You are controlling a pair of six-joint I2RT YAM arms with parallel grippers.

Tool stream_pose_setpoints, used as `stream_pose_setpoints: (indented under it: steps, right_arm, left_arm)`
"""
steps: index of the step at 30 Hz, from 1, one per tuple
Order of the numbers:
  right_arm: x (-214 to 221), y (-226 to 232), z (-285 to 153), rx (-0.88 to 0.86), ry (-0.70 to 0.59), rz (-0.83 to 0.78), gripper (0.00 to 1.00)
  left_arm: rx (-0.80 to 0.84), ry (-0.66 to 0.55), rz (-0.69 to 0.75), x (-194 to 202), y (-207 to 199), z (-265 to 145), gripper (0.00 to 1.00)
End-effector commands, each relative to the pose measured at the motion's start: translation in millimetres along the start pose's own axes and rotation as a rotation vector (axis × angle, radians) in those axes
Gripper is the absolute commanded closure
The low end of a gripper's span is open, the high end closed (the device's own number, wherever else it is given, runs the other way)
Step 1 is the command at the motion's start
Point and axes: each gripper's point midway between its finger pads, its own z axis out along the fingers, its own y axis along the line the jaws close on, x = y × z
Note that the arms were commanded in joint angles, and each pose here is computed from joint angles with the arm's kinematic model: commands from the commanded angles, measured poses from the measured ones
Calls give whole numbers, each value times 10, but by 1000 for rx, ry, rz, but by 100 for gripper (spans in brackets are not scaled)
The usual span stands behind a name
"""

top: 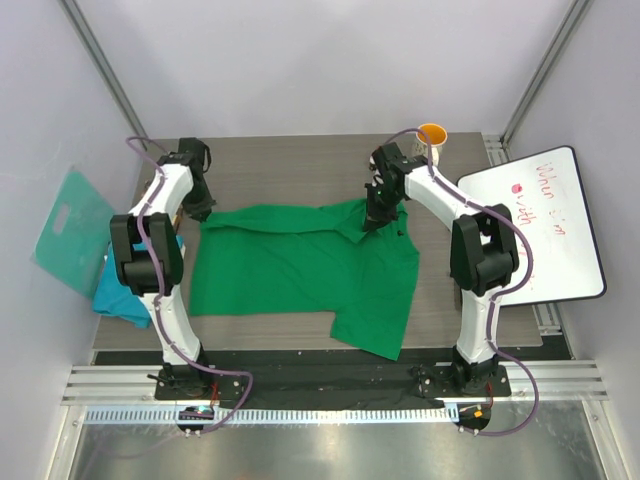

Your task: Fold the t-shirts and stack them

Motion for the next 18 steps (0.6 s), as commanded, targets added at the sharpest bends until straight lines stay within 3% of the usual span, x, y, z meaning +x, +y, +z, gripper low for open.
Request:
stream_pose_setpoints:
  steps: [1,2,3,7,15,18]
  right_arm:
    - [-19,105,-147,-27,-26,4,93]
    - [-21,101,-136,-25,-24,7,84]
    - [-32,107,-137,-25,-25,8,82]
    - [-62,130,-175,-29,-33,6,78]
    - [-388,128,-531,10,-190,-24,76]
    - [-558,-54,-526,60,-230,-7,76]
  left_arm:
    - [-53,48,12,74,71,8,81]
    - [-60,54,16,88,77,14,72]
    - [-65,54,14,87,85,10,66]
    - [-79,18,-1,1,119,-46,59]
    - [6,-85,-60,-250,-55,-205,56]
    - [60,-89,3,-176,-420,-217,56]
